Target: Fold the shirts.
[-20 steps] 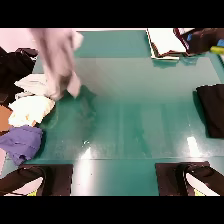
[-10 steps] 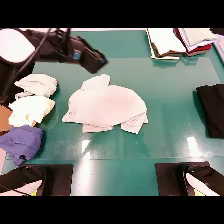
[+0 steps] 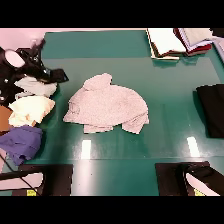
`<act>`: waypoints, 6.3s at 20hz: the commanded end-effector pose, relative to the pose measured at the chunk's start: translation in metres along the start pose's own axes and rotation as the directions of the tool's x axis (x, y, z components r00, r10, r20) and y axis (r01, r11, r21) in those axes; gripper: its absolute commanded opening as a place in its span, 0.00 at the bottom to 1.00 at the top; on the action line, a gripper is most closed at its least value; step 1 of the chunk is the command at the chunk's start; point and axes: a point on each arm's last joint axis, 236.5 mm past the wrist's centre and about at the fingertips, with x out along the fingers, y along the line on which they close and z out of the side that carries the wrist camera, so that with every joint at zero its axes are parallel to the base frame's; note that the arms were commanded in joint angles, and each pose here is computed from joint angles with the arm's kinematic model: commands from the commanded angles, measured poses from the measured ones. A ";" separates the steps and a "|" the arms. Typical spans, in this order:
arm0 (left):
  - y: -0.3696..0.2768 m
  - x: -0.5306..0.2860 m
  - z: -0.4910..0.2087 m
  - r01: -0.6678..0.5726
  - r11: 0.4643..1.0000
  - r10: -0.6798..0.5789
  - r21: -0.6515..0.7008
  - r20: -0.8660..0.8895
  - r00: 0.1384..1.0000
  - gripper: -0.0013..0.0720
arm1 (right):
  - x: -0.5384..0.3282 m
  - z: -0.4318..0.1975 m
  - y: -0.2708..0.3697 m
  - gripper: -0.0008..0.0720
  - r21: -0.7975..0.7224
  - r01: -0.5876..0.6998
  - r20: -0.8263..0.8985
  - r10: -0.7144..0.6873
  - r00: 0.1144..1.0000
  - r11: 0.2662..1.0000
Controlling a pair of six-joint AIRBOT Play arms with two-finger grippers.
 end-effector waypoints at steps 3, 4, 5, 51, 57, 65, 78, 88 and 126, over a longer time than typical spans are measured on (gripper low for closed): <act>0.043 0.074 -0.045 0.016 0.992 -0.036 -0.126 -0.165 0.986 0.78 | 0.018 -0.027 -0.001 0.03 0.015 -0.013 -0.117 0.014 0.993 1.000; 0.046 0.080 -0.048 0.013 0.991 -0.037 -0.132 -0.177 0.983 0.78 | 0.023 -0.032 -0.002 0.03 0.018 -0.013 -0.135 0.015 0.991 1.000; 0.045 0.086 -0.052 0.018 0.992 -0.042 -0.124 -0.191 0.981 0.78 | 0.027 -0.033 -0.003 0.03 0.020 -0.013 -0.142 0.015 0.990 1.000; -0.141 -0.376 0.095 -0.132 0.927 -0.186 0.352 0.735 0.652 0.04 | 0.005 -0.094 -0.089 0.03 0.156 0.178 -0.229 -0.140 0.963 0.971; -0.212 -0.557 0.009 -0.265 0.873 -0.327 0.409 0.895 0.302 0.04 | -0.122 0.003 -0.075 0.03 0.072 0.331 0.074 -0.336 0.939 0.941; -0.177 -0.403 0.035 -0.038 0.906 -0.296 0.422 0.694 0.656 0.04 | -0.010 -0.113 -0.109 0.03 0.206 0.216 -0.406 -0.117 0.906 0.955; -0.004 -0.088 -0.032 -0.056 0.981 0.031 0.186 0.136 0.990 0.04 | 0.087 -0.355 -0.063 0.63 0.384 0.191 -0.793 0.218 0.569 0.903; -0.003 -0.087 -0.026 -0.061 0.981 0.032 0.182 0.158 0.987 0.05 | 0.026 -0.472 0.116 0.63 0.485 0.101 -0.844 0.435 0.312 0.868; -0.227 -0.544 -0.015 -0.188 0.859 -0.380 0.477 0.838 0.392 0.04 | -0.108 -0.035 -0.039 0.03 0.242 0.202 -0.111 -0.180 0.977 0.949</act>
